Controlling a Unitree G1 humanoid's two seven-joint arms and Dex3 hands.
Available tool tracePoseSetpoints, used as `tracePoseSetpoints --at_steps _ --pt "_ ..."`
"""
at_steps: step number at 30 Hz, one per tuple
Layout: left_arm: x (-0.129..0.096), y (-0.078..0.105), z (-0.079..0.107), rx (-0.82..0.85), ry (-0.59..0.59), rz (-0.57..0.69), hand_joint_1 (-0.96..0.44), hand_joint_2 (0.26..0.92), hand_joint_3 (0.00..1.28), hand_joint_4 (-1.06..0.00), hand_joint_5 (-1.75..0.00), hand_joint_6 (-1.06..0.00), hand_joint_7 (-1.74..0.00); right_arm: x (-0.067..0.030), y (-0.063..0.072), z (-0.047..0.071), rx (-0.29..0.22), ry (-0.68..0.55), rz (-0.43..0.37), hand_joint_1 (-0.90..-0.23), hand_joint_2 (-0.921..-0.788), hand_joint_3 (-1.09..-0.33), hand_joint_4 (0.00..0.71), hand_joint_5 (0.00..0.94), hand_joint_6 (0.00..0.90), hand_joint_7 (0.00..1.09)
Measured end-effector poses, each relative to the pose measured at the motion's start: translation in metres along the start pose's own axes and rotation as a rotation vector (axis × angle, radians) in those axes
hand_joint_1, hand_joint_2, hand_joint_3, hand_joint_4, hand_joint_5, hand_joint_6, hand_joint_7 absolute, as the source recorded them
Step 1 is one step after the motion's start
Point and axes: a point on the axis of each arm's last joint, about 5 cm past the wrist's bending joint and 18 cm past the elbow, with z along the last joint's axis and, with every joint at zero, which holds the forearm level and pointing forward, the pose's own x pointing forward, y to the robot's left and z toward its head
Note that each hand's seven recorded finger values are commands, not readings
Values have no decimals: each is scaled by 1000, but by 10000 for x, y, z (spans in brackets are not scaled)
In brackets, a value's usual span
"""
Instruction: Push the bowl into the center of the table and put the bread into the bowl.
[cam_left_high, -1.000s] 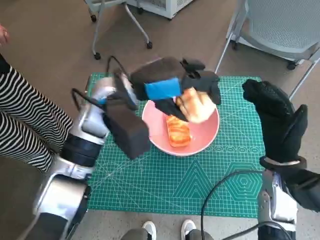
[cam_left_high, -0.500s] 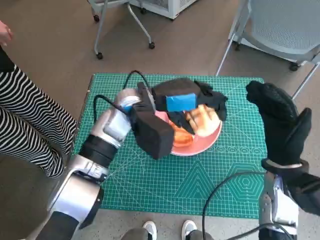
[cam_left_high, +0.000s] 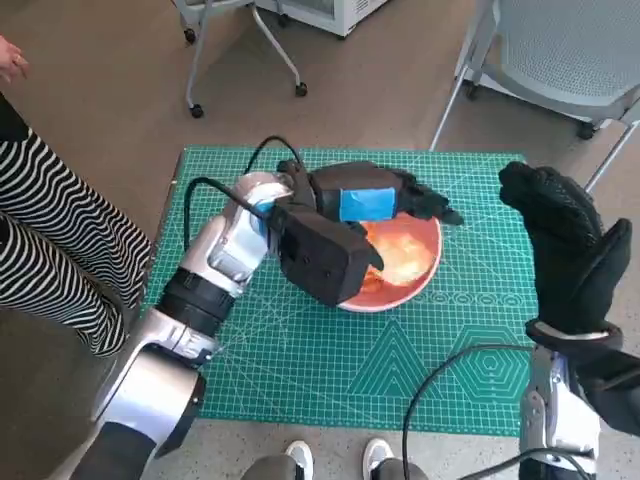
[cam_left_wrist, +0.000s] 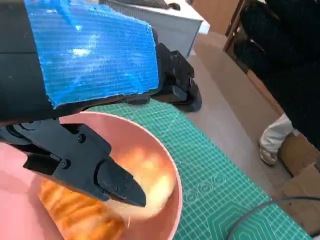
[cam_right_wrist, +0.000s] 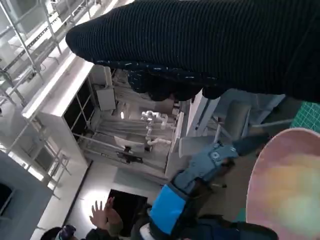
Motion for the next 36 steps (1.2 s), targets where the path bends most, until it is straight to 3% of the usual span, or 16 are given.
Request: tracePoseSetpoints --at_steps 6,11,27,29,32,36 --pt "-109 -16 -113 -162 -35 23 -312 833 2 -6 1 -204 -41 7 2 9 0 -3 -4 -689 -921 -741 185 1 85 533" --pt "-219 17 -200 -256 -67 80 -411 837 4 0 1 -178 -25 23 -1 14 -1 -4 -2 -692 -921 -742 186 1 85 533" --pt "-616 74 -452 -597 -293 386 -622 919 71 1 1 -143 -4 158 -6 117 -15 -45 21 -695 -921 -751 184 0 85 538" --pt "-629 55 -460 -627 -312 412 -626 920 224 -16 -8 -174 -25 176 -1 127 -13 -47 22 -694 -921 -753 186 1 90 542" --pt "-634 -53 -430 -740 -412 568 -625 921 324 -34 -17 -194 -46 239 10 168 -17 -51 19 -693 -921 -754 192 4 99 548" --pt "-588 -198 -326 -858 -494 723 -636 921 419 -31 -76 -51 -418 361 23 249 -37 -80 26 -699 -921 -742 200 7 112 558"
